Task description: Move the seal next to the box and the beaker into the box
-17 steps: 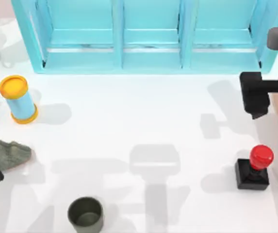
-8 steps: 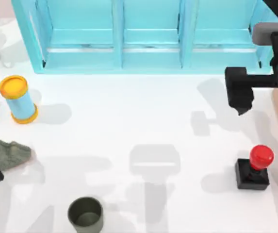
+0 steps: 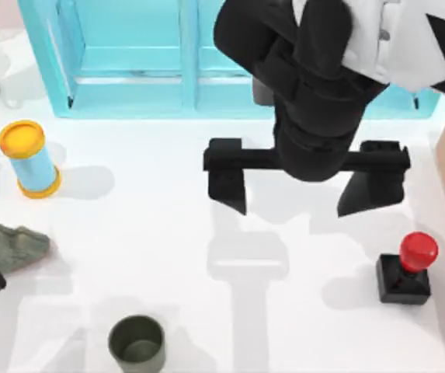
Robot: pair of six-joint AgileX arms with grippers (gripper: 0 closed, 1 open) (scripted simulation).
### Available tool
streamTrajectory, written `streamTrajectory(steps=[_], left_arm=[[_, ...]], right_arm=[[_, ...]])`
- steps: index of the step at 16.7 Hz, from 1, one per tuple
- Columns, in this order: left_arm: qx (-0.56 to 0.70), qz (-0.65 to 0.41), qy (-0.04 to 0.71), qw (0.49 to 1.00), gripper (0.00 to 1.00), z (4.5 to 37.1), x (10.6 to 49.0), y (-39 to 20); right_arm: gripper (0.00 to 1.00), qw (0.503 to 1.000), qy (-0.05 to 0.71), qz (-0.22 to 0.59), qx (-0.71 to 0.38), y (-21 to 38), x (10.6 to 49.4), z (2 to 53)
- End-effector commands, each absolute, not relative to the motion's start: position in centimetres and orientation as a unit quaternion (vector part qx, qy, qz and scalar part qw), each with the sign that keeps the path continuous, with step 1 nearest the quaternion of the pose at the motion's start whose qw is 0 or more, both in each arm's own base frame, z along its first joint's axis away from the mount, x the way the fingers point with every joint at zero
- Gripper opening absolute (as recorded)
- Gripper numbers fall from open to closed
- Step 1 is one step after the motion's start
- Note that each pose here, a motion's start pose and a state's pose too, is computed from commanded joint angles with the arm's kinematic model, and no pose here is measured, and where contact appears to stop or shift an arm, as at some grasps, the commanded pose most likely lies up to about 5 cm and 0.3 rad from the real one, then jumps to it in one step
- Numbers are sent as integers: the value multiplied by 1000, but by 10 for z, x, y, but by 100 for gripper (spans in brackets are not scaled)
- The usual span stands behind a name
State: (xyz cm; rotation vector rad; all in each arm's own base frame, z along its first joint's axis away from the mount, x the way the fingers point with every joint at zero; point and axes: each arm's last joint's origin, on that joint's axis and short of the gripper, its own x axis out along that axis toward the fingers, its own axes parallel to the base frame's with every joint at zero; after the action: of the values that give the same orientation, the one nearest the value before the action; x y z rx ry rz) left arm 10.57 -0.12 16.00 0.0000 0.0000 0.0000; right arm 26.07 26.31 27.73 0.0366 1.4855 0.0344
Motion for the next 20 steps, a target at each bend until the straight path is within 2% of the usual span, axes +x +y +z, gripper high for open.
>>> streamTrajectory(steps=[8,15,20], left_arm=[[0,0,0,1000,100,160,106,-1],[0,0,0,1000,100,160,106,-1],[0,0,0,1000,100,160,106,-1]], right_arm=[[100,708,706,-1,4,387,197,224],[100,707,707,-4,5,396,191,218],[100,708,707,-1,6,399,192,177]])
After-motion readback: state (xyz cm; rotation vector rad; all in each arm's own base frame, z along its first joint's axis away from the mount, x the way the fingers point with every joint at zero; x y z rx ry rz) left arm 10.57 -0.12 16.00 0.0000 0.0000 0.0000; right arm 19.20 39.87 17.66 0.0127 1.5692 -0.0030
